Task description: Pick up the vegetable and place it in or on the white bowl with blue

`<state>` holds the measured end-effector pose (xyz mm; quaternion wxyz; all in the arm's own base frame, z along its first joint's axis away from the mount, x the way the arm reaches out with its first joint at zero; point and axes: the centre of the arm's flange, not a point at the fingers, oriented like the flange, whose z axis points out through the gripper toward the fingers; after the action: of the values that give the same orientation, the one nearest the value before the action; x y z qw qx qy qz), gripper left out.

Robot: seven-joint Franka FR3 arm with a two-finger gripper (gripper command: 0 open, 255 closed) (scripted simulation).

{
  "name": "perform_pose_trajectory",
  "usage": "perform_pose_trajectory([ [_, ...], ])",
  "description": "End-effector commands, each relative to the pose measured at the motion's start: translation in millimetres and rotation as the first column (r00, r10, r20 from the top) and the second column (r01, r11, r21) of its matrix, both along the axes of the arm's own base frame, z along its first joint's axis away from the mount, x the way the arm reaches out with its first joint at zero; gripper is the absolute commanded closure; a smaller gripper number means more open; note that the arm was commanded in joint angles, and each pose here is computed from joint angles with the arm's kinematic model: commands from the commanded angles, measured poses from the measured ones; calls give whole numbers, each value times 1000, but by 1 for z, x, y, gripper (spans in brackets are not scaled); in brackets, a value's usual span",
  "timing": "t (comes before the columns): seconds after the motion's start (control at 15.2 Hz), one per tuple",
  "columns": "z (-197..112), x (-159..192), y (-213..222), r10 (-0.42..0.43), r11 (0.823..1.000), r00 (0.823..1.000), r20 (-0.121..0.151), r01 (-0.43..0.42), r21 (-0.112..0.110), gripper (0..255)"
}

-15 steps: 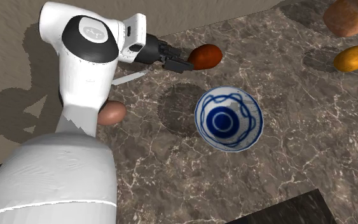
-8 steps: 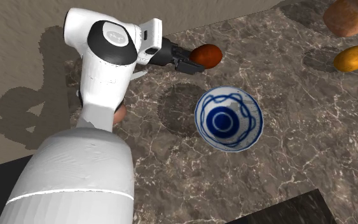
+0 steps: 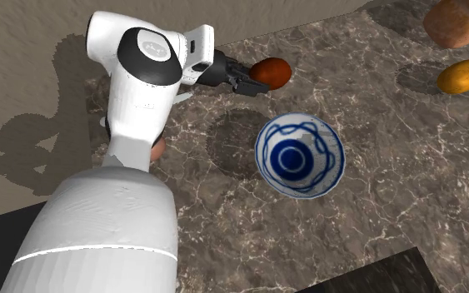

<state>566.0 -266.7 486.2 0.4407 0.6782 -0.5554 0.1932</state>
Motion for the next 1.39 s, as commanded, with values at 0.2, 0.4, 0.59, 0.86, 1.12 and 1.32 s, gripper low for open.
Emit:
perform_pose_trajectory([
  [0.2, 0, 0, 0, 0, 1000, 1000, 0, 0, 0, 255],
  [0.4, 0, 0, 0, 0, 1000, 1000, 0, 0, 0, 255],
  [0.59, 5, 0, 0, 0, 1000, 1000, 0, 0, 0, 255],
  [0.86, 26, 0, 0, 0, 1000, 1000, 0, 0, 0, 255],
  [1.12, 47, 0, 0, 0, 1000, 1000, 0, 0, 0, 255],
  [1.32, 63, 0, 0, 0, 1000, 1000, 0, 0, 0, 255],
])
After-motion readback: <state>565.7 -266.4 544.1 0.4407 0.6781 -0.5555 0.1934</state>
